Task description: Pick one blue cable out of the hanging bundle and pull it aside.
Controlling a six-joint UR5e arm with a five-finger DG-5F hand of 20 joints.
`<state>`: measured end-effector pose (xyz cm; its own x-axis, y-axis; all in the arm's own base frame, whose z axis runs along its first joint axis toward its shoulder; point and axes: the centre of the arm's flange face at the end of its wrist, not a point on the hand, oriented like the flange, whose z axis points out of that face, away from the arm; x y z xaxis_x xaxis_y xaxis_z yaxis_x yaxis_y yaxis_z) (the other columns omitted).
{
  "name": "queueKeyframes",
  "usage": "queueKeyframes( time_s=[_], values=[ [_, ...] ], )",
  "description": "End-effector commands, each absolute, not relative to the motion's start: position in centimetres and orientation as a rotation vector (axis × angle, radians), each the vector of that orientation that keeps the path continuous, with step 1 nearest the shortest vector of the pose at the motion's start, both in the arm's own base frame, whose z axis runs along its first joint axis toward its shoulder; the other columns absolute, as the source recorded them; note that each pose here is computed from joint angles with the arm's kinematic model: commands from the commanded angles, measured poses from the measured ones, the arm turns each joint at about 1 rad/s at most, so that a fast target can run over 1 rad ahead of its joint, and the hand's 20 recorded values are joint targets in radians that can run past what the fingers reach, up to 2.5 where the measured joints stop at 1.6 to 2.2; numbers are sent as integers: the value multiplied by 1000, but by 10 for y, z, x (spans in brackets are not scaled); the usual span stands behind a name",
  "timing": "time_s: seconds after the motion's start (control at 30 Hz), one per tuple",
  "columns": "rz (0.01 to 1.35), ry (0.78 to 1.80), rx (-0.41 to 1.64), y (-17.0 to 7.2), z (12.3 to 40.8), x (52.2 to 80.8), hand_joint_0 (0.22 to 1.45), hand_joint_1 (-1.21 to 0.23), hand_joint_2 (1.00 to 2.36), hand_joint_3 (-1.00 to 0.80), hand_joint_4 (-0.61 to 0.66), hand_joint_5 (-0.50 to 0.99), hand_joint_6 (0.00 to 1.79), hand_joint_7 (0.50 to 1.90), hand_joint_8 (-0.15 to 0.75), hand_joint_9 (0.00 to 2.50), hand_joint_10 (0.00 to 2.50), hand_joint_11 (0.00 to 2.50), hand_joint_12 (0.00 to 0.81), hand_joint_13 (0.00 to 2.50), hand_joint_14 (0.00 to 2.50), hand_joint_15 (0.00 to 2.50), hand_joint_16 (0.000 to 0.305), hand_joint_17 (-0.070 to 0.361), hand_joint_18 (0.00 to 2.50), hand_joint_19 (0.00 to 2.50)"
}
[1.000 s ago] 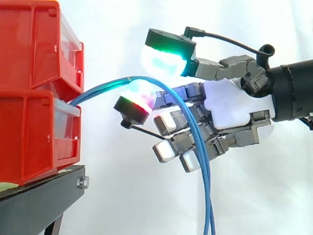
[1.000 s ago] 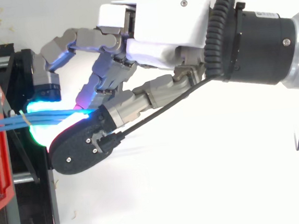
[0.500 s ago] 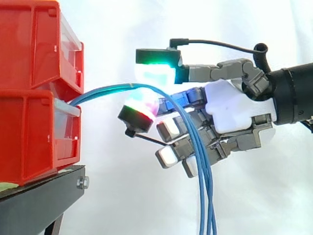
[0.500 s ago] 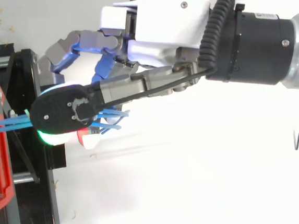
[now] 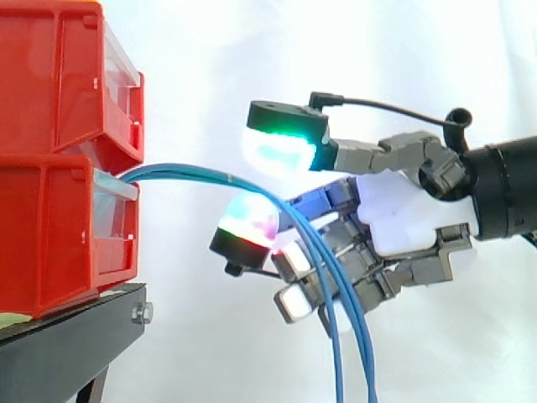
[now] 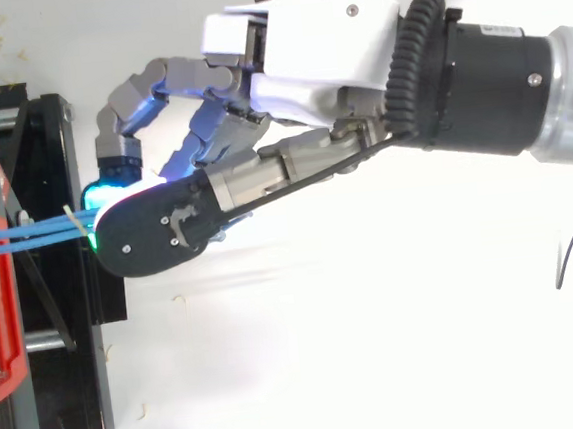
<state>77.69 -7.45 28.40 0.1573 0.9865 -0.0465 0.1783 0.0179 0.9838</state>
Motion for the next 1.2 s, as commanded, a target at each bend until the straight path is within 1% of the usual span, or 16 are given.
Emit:
queueKeyframes(
  time_s=[0.0,0.03,0.1,0.2,0.27,0.3,0.33,0.37,0.43,0.63,0.7,0.8,0.93,1.03,1.1,1.17],
  values=[
    [1033,1165,1336,-72,274,784,481,-497,1000,-500,138,-178,872,934,350,1015,16,813,391,924,19,597,59,133,970,597],
    [1036,1161,1333,-72,275,784,477,-472,1000,-500,137,-178,871,933,352,1011,14,801,397,923,19,605,60,134,966,604],
    [1038,1163,1332,-70,275,784,455,-328,1000,-500,154,-186,850,902,363,975,16,795,419,903,17,598,64,145,940,611],
    [1041,1162,1327,-69,277,785,436,-290,1000,-500,156,-192,824,891,368,934,16,783,429,882,16,596,67,151,924,598],
    [1045,1160,1324,-67,278,786,432,-371,1000,-500,147,-199,825,873,365,915,16,780,429,874,17,590,67,150,916,598],
    [1045,1160,1324,-67,278,786,445,-476,1000,-500,140,-208,827,871,352,867,13,785,418,833,18,590,65,146,875,591],
    [1045,1160,1324,-67,278,786,445,-482,1000,-500,136,-209,828,867,350,851,13,787,418,825,16,587,65,146,869,584],
    [1046,1161,1323,-66,278,786,465,-560,1000,-500,122,-221,824,861,335,789,15,784,408,769,16,578,63,141,790,578],
    [1048,1159,1325,-65,278,786,490,-645,1001,-476,103,-227,819,855,319,732,15,759,393,723,18,572,60,135,732,576],
    [1065,1152,1328,-60,278,787,555,-729,1003,-455,71,-229,814,863,292,699,16,758,365,701,19,563,56,125,696,560],
    [1069,1147,1324,-60,278,788,596,-746,1007,-417,52,-228,825,866,285,698,16,751,354,708,19,567,54,121,696,554],
    [1073,1149,1326,-56,279,787,619,-708,1011,-372,61,-223,849,850,287,735,16,756,351,727,19,567,52,118,723,558],
    [1077,1151,1339,-56,278,786,579,-540,1009,-401,87,-205,859,877,310,803,16,761,363,767,18,581,53,119,739,583],
    [1077,1151,1341,-56,278,786,564,-479,1007,-417,77,-191,851,911,309,815,17,766,367,767,19,588,54,121,728,602],
    [1082,1148,1337,-55,279,787,548,-454,1006,-435,91,-189,849,907,316,822,17,759,371,765,18,587,55,123,725,610],
    [1082,1148,1337,-55,279,787,542,-462,1005,-439,98,-188,847,909,319,826,14,761,376,766,19,594,55,124,728,609]
  ],
)
